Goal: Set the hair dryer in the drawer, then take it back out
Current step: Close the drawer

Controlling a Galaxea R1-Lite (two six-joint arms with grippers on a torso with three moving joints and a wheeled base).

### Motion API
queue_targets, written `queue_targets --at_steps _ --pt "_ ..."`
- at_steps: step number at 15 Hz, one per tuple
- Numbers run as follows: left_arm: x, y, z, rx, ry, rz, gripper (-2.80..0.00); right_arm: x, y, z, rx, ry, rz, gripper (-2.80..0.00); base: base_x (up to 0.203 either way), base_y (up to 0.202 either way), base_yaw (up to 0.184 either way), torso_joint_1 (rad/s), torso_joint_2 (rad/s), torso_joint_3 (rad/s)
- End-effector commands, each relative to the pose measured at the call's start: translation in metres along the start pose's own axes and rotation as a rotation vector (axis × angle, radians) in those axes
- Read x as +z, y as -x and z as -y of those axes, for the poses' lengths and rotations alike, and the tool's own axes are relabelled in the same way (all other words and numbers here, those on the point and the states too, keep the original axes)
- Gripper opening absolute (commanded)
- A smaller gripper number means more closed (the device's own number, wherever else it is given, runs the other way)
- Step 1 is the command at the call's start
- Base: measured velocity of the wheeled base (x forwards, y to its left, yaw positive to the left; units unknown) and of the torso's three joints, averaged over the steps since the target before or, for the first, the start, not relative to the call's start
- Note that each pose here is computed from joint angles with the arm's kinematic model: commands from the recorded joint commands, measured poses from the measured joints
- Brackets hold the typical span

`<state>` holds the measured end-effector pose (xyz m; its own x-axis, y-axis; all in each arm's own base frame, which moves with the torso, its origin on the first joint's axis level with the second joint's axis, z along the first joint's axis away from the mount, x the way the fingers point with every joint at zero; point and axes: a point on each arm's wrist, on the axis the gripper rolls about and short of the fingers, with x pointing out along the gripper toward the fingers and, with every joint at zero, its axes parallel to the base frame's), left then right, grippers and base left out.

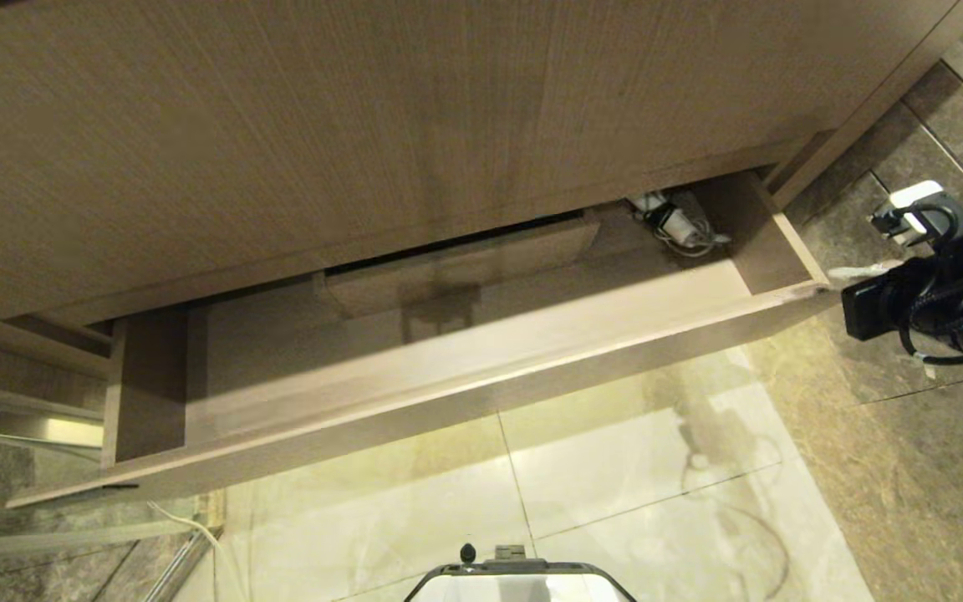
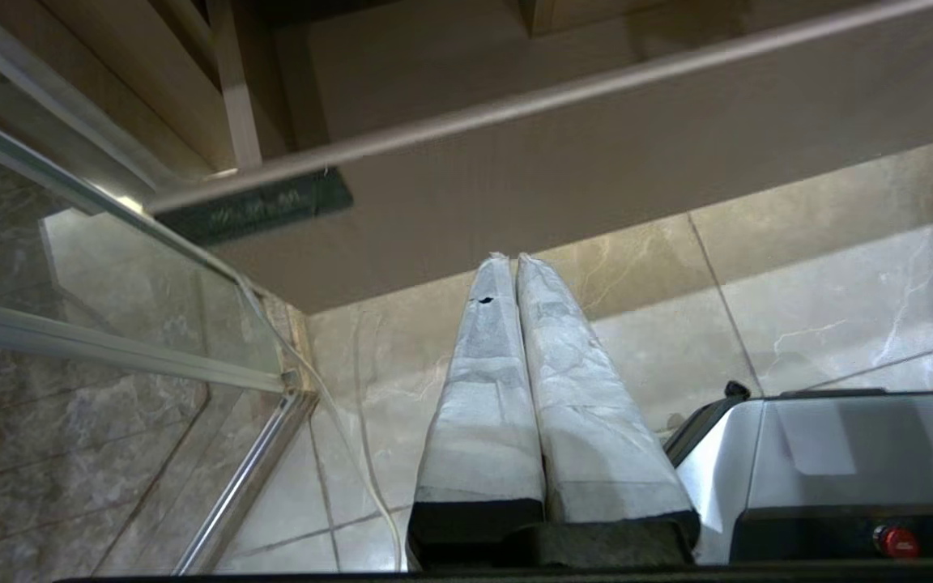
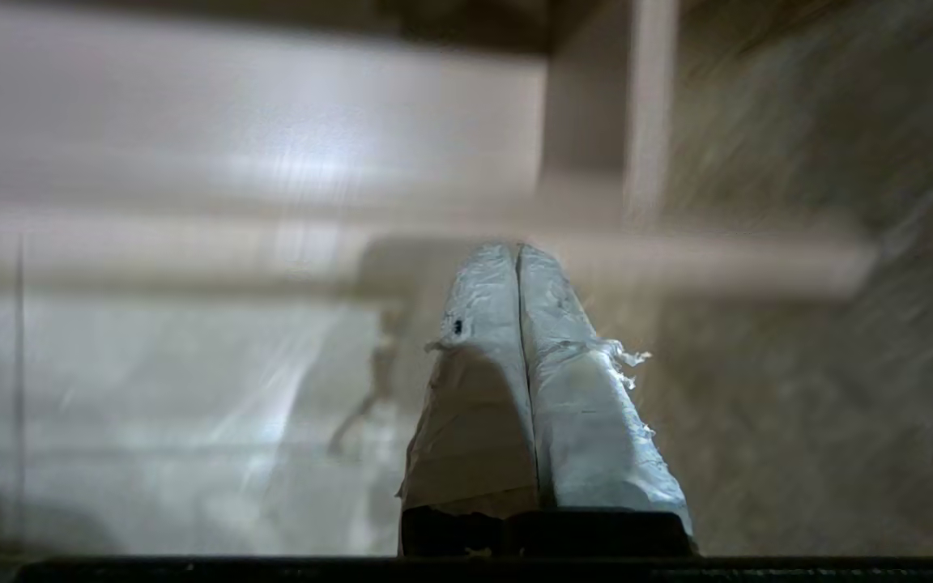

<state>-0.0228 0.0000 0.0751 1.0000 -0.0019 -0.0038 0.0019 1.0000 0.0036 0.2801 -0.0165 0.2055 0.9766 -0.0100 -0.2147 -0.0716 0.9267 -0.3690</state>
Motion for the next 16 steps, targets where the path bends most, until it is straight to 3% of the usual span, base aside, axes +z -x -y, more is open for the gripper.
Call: queue_targets --at_steps 1,6,11,13,16 --pt "0.0 0.0 0.0 -0.001 0.0 -0.001 -2.8 -0.006 0.01 -0.002 0.02 -0.002 -0.055 -2.8 0.0 0.0 0.0 0.0 0.0 0.0" --pt "0.0 0.0 0.0 -0.001 0.001 -0.001 -2.8 -0.022 0.057 -0.013 0.05 -0.006 -0.113 -2.8 0.0 0.0 0.0 0.0 0.0 0.0" --pt "0.0 0.0 0.0 -0.003 0.001 0.0 -2.8 -0.038 0.1 -0.024 0.057 0.001 -0.107 -2.8 0.0 0.0 0.0 0.0 0.0 0.0" --pt "0.0 0.0 0.0 -0.002 0.0 0.0 -2.8 -0.042 0.097 -0.025 0.068 0.001 -0.127 -2.8 0.0 0.0 0.0 0.0 0.0 0.0" --pt "0.0 0.0 0.0 -0.001 0.0 -0.001 -2.8 -0.045 0.048 -0.025 0.106 -0.009 -0.217 -2.8 0.0 0.0 0.0 0.0 0.0 0.0"
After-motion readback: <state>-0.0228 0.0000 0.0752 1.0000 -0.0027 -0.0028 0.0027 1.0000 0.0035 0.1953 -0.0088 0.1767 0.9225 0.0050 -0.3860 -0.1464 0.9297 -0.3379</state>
